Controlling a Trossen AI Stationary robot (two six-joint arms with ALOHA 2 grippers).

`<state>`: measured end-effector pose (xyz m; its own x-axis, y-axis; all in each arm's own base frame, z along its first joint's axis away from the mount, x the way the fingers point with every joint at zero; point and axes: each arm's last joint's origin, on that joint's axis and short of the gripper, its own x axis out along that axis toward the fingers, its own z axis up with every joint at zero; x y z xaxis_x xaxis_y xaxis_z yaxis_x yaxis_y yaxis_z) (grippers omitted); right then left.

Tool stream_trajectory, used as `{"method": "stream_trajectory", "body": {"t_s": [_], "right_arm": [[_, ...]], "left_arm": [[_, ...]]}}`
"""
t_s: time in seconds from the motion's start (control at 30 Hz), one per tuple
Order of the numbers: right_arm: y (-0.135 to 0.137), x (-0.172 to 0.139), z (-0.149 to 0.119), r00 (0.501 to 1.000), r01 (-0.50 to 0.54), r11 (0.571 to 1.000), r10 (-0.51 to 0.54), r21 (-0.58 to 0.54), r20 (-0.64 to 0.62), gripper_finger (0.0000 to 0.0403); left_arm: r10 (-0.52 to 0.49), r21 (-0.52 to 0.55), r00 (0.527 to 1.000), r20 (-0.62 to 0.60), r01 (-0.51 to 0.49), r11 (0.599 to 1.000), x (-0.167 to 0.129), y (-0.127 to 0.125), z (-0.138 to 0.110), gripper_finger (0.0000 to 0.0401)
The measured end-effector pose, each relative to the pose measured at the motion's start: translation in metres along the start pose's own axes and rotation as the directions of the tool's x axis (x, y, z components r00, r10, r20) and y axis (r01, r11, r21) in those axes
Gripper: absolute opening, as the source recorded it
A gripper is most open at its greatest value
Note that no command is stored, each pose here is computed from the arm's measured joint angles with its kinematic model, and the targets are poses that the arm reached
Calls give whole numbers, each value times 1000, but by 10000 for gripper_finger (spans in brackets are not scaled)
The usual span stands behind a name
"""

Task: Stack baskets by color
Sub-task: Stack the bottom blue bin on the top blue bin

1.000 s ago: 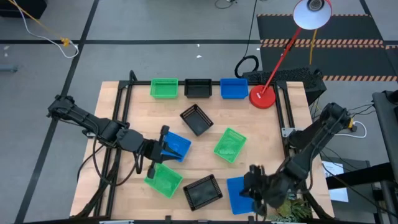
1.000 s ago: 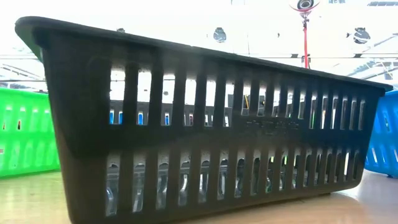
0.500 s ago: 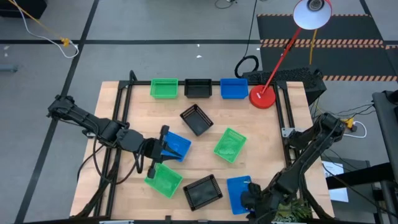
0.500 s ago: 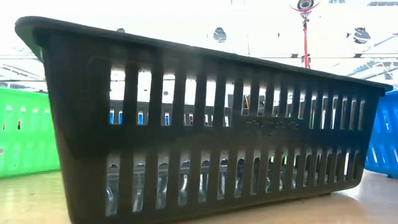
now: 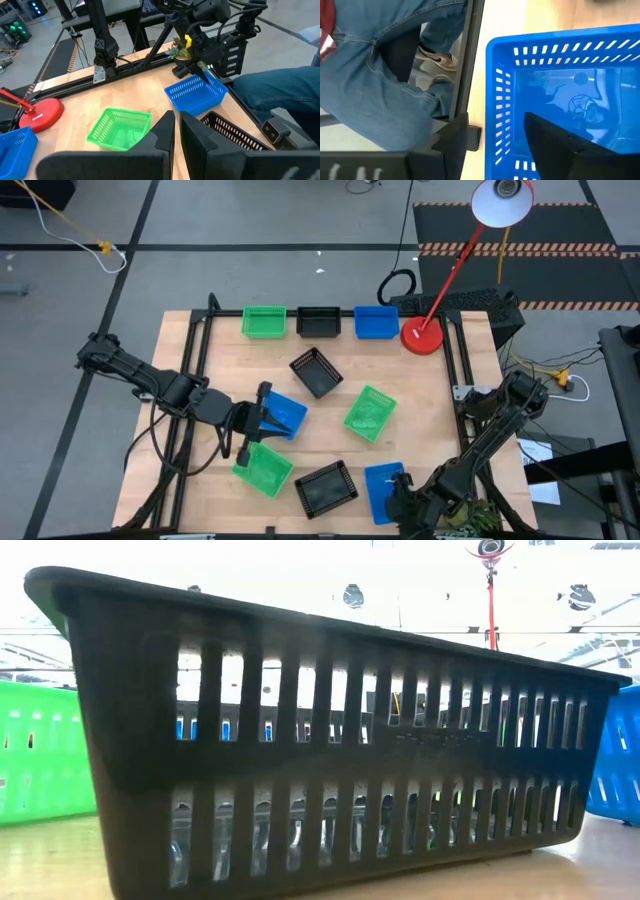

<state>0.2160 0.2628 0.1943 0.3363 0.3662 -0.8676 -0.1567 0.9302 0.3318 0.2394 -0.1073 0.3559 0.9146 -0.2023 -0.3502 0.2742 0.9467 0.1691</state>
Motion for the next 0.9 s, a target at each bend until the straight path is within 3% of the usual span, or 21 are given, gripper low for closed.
{"method": "stream_trajectory", "body": {"t_s": [0.27, 0.57, 0.9], "right_arm": [[-4, 2, -4, 998, 41, 999, -41, 1, -47, 123], [-4, 1, -7, 994, -4, 999, 0, -34, -114, 13], [-5, -16, -9, 990, -16, 999, 11, -38, -142, 6]], "left_arm": [[2, 28, 1000, 1, -2, 1000, 0, 0, 0, 31], [11, 46, 1000, 7, -11, 999, 0, 3, 1, 31], [16, 45, 999, 28, -17, 999, 1, 4, 3, 31]]}}
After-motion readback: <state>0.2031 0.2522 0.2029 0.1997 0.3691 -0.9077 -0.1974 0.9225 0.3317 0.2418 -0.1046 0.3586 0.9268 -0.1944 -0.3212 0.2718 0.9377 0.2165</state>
